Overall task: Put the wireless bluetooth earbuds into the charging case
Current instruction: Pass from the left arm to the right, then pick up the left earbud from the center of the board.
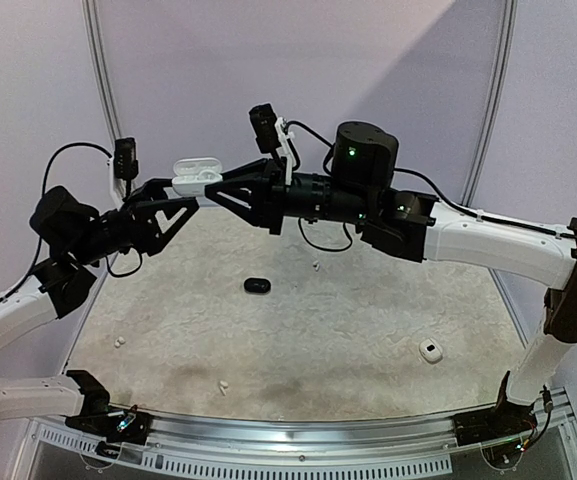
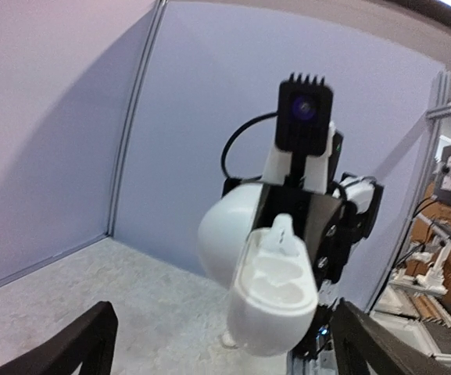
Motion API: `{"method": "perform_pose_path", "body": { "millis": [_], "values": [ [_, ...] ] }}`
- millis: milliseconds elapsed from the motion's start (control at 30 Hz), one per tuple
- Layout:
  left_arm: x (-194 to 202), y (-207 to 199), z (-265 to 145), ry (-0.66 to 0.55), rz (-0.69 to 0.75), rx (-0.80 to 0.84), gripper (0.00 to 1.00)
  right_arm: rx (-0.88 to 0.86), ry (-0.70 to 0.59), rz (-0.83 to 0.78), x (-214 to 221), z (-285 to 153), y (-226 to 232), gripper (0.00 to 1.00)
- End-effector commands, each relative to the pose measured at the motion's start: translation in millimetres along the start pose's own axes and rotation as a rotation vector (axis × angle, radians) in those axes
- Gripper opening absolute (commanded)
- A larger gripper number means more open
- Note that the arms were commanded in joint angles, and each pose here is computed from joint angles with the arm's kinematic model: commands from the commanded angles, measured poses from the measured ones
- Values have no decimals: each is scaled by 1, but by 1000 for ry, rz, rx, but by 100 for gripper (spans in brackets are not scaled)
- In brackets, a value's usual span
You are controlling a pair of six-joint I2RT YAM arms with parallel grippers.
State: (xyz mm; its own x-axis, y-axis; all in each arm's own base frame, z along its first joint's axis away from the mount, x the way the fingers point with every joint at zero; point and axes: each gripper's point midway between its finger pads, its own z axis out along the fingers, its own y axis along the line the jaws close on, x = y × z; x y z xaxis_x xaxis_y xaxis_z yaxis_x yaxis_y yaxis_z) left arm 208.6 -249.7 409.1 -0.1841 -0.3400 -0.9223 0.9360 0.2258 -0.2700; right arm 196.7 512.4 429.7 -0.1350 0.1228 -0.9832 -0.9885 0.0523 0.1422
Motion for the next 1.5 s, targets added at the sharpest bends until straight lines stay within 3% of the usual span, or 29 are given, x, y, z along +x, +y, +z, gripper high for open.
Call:
{"method": "perform_pose_path", "body": {
  "millis": [0, 33, 200, 267, 367, 433, 600, 700, 833, 967, 1067, 1300, 1400, 1467],
  "values": [
    [41, 23, -14, 168, 102, -131, 99, 71, 6, -20, 3, -10, -10, 0],
    [50, 23, -19, 227, 153, -141, 99, 83, 4, -20, 3, -12, -12, 0],
    [126, 23, -87, 750, 384, -170, 99, 142, 13, -22, 7, -21, -25, 0],
    [146, 34, -124, 979, 372, -249, 97, 150, 16, -28, 11, -24, -29, 0],
    [166, 42, -179, 1281, 272, -321, 85, 167, 17, -28, 15, -27, -37, 0],
    [172, 50, -209, 1413, 154, -379, 83, 182, 20, -27, 20, -32, -43, 0],
    [179, 82, -272, 1590, -140, -578, 97, 201, 12, -22, 28, -45, -55, 0],
    [189, 98, -301, 1703, -319, -648, 97, 198, 10, -21, 32, -51, -58, 0],
    [196, 124, -331, 1768, -427, -772, 62, 199, 29, -32, 42, -56, -63, 0],
    [194, 154, -363, 1750, -495, -964, 56, 201, 27, -30, 50, -63, -69, 0],
    [197, 169, -376, 1693, -579, -1050, 42, 202, 32, -22, 56, -68, -72, 0],
    [228, 179, -380, 1670, -620, -1023, 40, 211, 47, -21, 62, -76, -74, 0],
    [236, 184, -383, 1666, -620, -1033, 25, 207, 51, -20, 62, -77, -73, 0],
    [239, 183, -382, 1664, -637, -1020, 24, 205, 53, -18, 62, -77, -73, 0]
  ]
}}
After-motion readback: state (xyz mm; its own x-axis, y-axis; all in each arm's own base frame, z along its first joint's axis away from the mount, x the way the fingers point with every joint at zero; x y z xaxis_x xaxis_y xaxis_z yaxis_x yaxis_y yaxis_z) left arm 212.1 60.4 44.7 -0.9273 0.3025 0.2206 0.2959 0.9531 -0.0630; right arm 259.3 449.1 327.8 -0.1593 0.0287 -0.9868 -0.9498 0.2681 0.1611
